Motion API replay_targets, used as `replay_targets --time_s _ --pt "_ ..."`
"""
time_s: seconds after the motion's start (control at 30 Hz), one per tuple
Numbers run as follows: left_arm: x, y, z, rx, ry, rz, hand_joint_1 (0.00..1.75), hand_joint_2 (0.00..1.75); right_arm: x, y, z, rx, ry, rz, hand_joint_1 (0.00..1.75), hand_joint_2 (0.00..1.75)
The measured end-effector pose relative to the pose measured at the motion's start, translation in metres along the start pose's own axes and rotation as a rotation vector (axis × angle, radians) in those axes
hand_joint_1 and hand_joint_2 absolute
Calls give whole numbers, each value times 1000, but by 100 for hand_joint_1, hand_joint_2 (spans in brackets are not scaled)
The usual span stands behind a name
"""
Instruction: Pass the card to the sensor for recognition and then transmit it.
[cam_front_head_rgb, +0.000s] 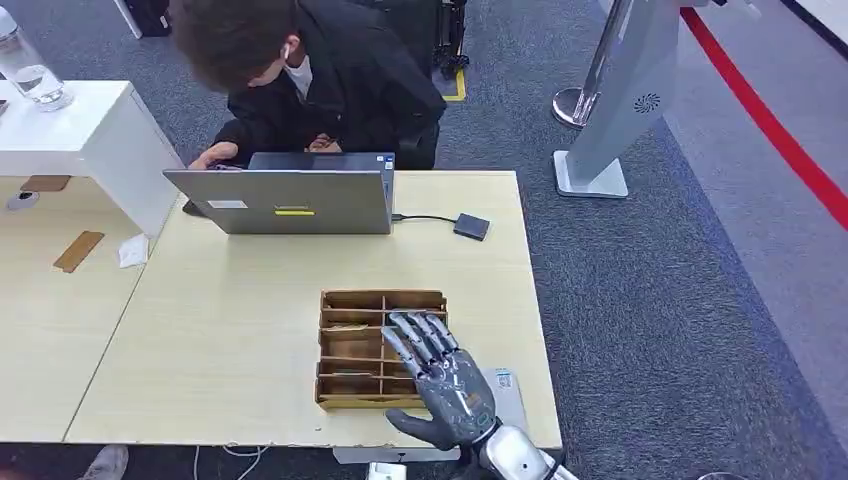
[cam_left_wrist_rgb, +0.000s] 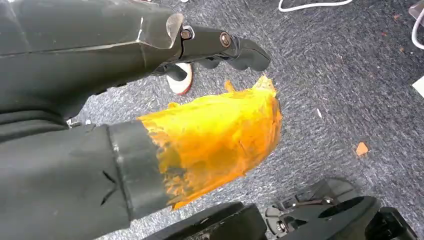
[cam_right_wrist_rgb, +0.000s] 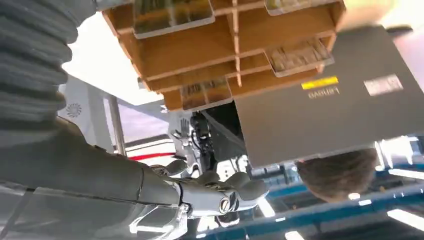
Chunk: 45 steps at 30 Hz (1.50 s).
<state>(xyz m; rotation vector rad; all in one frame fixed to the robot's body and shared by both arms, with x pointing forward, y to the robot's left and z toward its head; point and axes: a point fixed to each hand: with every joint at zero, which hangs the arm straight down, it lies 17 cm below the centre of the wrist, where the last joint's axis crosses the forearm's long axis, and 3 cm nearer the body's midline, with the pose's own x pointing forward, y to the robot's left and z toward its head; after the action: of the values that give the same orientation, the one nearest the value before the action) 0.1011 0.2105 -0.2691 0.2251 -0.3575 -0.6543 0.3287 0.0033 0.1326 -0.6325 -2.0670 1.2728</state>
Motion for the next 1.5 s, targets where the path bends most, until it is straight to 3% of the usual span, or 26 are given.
replay_targets --time_s 0.5,1.0,1.23,1.5 --pt "-1 0 0 -1 2 -1 0 0 -15 33 8 114 33 41 0 175" --pt "-1 0 0 -3 2 -4 0 0 -19 40 11 142 46 44 14 175" --pt "-1 -1 0 -4 0 -10 0 0 -19 41 11 149 47 42 35 175" --pt "-1 -1 0 -4 -1 -11 0 0 -20 41 11 150 51 36 33 175"
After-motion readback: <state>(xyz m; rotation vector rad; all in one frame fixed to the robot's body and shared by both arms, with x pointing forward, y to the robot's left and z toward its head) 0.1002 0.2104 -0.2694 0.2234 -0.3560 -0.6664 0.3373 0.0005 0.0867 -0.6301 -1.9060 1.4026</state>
